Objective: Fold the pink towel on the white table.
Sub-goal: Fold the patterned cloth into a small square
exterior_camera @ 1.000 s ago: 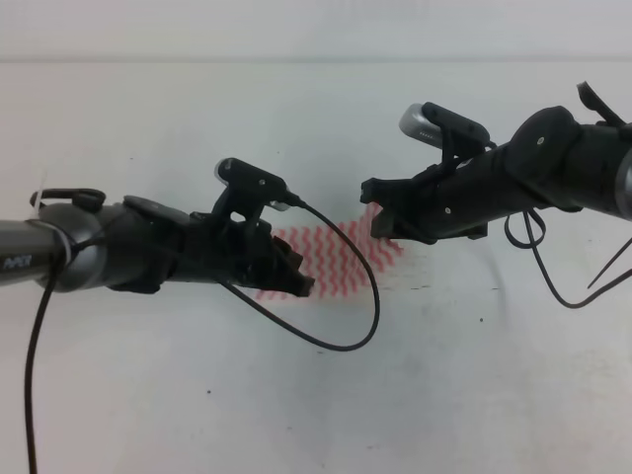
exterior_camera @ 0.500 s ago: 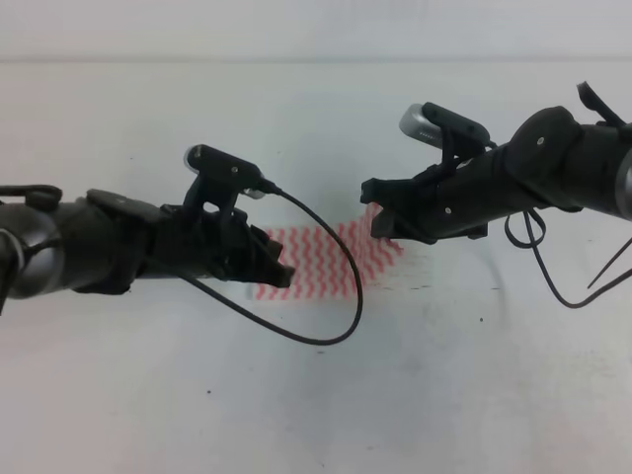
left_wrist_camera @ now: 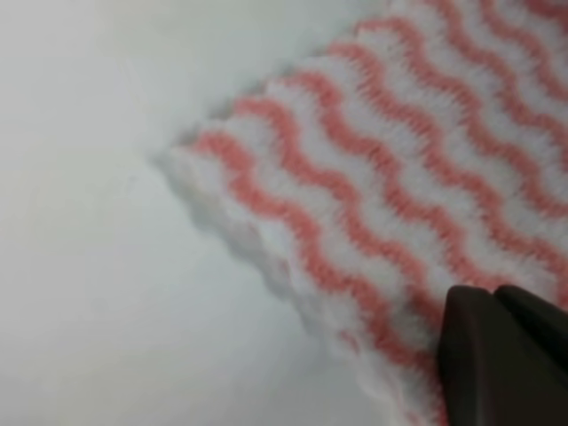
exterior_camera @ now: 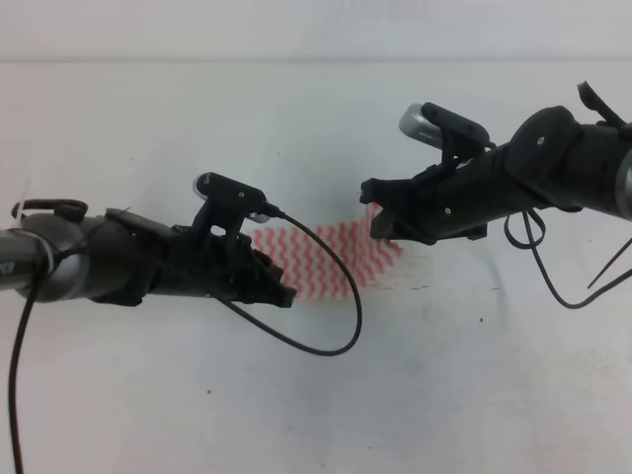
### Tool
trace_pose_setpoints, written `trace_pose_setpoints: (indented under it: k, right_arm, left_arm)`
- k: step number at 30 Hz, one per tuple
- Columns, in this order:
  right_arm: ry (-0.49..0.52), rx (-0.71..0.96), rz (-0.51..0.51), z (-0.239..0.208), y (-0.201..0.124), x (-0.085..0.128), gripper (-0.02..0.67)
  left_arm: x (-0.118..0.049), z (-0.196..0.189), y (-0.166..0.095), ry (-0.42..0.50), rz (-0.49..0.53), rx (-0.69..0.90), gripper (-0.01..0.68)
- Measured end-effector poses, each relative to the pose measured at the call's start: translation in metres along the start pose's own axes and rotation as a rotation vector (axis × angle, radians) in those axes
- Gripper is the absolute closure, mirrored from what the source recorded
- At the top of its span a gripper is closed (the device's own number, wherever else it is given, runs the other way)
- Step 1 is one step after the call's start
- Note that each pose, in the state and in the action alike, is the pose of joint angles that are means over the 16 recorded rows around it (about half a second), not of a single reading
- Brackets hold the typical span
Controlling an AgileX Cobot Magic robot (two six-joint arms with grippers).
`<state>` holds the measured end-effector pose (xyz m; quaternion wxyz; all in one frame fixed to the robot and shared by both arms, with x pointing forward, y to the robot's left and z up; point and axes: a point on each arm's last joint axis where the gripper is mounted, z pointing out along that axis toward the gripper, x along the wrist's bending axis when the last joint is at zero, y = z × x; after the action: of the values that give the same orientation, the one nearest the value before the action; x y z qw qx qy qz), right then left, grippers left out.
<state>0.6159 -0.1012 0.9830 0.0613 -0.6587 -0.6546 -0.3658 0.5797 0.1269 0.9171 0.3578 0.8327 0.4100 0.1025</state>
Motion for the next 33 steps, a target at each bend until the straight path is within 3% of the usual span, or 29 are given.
trace_pose_setpoints:
  k: [20,33]
  right_arm:
    - [0.038,-0.003,-0.037,0.001,0.0,0.021,0.664]
    - [0.043,0.005,-0.044,0.006,0.002,0.023,0.663]
  left_arm:
    - [-0.008,0.009,-0.003,-0.109,-0.038,-0.018,0.678]
    - [-0.01,0.009,-0.003,-0.128,-0.033,-0.03,0.678]
